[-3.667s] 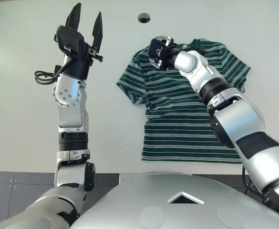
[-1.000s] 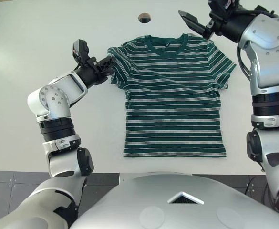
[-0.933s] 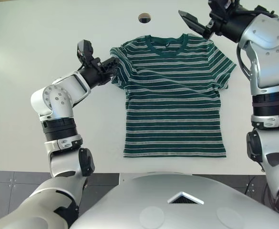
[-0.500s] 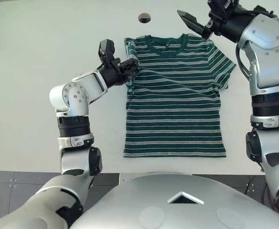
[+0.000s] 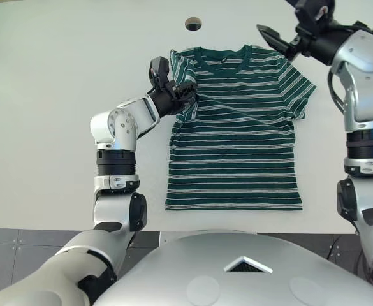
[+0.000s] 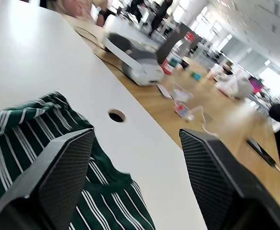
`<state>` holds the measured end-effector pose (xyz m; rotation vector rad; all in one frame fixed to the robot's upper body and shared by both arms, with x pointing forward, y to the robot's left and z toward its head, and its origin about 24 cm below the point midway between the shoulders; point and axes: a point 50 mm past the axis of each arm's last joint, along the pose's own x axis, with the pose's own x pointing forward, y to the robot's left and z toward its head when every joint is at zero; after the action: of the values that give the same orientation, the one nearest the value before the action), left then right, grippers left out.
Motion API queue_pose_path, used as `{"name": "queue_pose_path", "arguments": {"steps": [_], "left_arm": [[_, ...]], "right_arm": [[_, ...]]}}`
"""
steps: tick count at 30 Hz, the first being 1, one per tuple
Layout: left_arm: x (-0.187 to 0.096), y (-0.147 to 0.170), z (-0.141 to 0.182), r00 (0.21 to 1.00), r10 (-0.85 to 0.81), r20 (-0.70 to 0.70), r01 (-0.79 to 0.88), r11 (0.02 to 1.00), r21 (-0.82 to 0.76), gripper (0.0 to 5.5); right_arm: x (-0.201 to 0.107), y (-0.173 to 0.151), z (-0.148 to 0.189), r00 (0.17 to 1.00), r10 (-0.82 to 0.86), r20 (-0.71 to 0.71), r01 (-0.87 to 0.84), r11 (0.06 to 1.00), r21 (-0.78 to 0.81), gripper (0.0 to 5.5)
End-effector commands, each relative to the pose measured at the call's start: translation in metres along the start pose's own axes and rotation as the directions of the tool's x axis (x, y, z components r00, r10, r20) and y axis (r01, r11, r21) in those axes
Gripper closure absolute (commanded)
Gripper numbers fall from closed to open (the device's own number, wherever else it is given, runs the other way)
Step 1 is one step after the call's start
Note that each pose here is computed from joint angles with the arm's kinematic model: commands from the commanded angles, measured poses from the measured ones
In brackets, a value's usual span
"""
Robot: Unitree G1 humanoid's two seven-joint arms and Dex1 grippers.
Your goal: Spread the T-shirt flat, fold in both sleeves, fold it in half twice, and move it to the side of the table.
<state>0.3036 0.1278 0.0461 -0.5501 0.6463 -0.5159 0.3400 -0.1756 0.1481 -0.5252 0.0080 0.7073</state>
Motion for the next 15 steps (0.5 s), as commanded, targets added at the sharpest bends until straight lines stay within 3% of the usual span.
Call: {"name": "queue_pose_path", "arguments": {"steps": [1, 8, 11, 15], "left_arm": [[0.001, -0.007, -0.003, 0.999, -0.043, 0.001, 0.043, 0.999, -0.008, 4.29], [-0.001, -0.013, -0.009, 0.998, -0.07, 0.005, 0.07, 0.998, -0.007, 3.15], [-0.005, -0.02, -0.007, 0.993, -0.114, 0.026, 0.114, 0.993, 0.029, 2.79], [-0.028, -0.044, 0.005, 0.943, -0.292, 0.158, 0.26, 0.946, 0.195, 2.79]], "right_arm": [[-0.034, -0.027, -0.043, 0.982, -0.085, -0.169, 0.109, 0.985, 0.133, 2.22], [-0.069, -0.043, -0.1, 0.929, -0.038, -0.369, 0.189, 0.904, 0.383, 2.22], [-0.067, -0.038, -0.107, 0.926, 0.015, -0.377, 0.181, 0.86, 0.478, 2.22], [-0.057, -0.025, -0.115, 0.93, 0.116, -0.349, 0.16, 0.726, 0.668, 2.22]]}}
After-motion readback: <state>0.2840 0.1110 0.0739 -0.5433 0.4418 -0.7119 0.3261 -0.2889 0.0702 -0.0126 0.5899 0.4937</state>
